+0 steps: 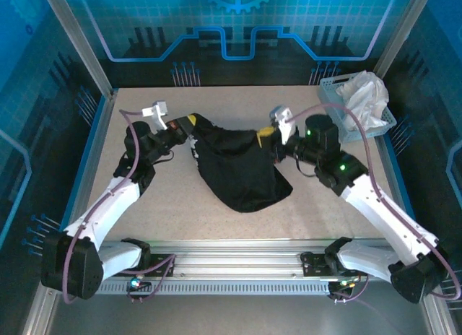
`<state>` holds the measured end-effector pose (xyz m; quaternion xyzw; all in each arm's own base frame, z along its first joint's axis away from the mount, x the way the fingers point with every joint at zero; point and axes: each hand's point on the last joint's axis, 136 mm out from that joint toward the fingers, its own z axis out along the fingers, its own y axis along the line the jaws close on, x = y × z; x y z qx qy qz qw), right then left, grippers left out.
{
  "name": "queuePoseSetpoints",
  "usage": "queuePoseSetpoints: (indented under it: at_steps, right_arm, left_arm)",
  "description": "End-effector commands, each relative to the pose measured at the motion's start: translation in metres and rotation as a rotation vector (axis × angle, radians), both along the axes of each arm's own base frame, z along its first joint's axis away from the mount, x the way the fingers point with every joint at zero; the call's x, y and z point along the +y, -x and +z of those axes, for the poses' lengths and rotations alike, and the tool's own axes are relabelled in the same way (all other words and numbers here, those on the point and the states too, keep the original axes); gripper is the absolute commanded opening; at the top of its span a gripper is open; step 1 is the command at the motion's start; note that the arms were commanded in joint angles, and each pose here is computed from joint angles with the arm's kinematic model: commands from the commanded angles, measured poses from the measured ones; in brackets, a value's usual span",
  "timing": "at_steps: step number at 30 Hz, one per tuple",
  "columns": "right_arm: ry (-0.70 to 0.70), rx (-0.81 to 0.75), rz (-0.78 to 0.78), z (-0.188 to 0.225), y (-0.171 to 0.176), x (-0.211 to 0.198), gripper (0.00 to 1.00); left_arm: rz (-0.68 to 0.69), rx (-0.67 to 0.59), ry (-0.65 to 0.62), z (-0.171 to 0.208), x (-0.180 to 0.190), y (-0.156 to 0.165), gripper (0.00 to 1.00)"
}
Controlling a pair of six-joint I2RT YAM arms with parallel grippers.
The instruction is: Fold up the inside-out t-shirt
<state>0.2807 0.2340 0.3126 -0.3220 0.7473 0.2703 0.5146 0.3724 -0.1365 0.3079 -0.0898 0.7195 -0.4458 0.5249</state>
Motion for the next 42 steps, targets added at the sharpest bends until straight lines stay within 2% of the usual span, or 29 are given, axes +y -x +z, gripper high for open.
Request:
queuePoseSetpoints:
  at_steps: [1,6,9,14,15,17,24,27,29,30,31,33,35,39,42]
  right_arm:
    - [0.032,0.043,0.146,-0.04,0.036,0.01,0.03]
    - [0.177,0.141,0.377,-0.104,0.085,0.04,0.09]
    - [0.216,0.16,0.428,-0.108,0.09,0.046,0.21]
    - [0.124,0.055,0.254,-0.073,0.047,0.042,0.44]
    - [0.089,0.032,0.237,-0.055,0.038,0.047,0.46]
    - [0.067,0.042,0.259,-0.048,0.034,0.062,0.5]
    - [0.082,0.085,0.187,-0.065,-0.005,0.094,0.63]
    - [0.074,0.125,0.181,-0.076,-0.023,0.11,0.65]
    - [0.079,0.141,0.165,-0.082,-0.037,0.117,0.62]
    - [0.078,0.145,0.157,-0.083,-0.044,0.119,0.57]
    - [0.073,0.147,0.152,-0.083,-0.049,0.119,0.49]
    - [0.043,0.15,0.172,-0.074,-0.05,0.117,0.22]
    - [0.01,0.14,0.191,-0.059,-0.043,0.104,0.08]
    - [-0.038,0.17,0.201,-0.039,-0.027,0.063,0.01]
    - [-0.041,0.194,0.103,-0.032,-0.03,0.022,0.0]
  left_arm:
    - [-0.013,-0.11,0.023,0.038,0.003,0.002,0.0]
    - [-0.069,-0.106,0.004,0.036,-0.007,-0.004,0.0]
    - [-0.092,-0.101,-0.006,0.031,-0.01,-0.003,0.0]
    - [-0.119,-0.088,-0.011,0.023,-0.013,0.004,0.0]
    - [-0.124,-0.083,-0.011,0.022,-0.014,0.006,0.0]
    - [-0.127,-0.076,-0.014,0.019,-0.015,0.008,0.0]
    - [-0.139,-0.069,-0.014,0.016,-0.017,0.014,0.0]
    - [-0.144,-0.07,-0.015,0.016,-0.018,0.017,0.0]
    - [-0.146,-0.067,-0.016,0.015,-0.019,0.018,0.0]
    - [-0.145,-0.065,-0.018,0.014,-0.019,0.019,0.0]
    - [-0.144,-0.066,-0.019,0.013,-0.019,0.019,0.0]
    - [-0.133,-0.061,-0.025,0.011,-0.018,0.019,0.0]
    - [-0.114,-0.045,-0.037,0.008,-0.015,0.017,0.0]
    - [-0.059,-0.013,-0.087,0.002,-0.009,0.01,0.0]
    - [-0.076,-0.036,-0.181,0.0,-0.024,0.01,0.0]
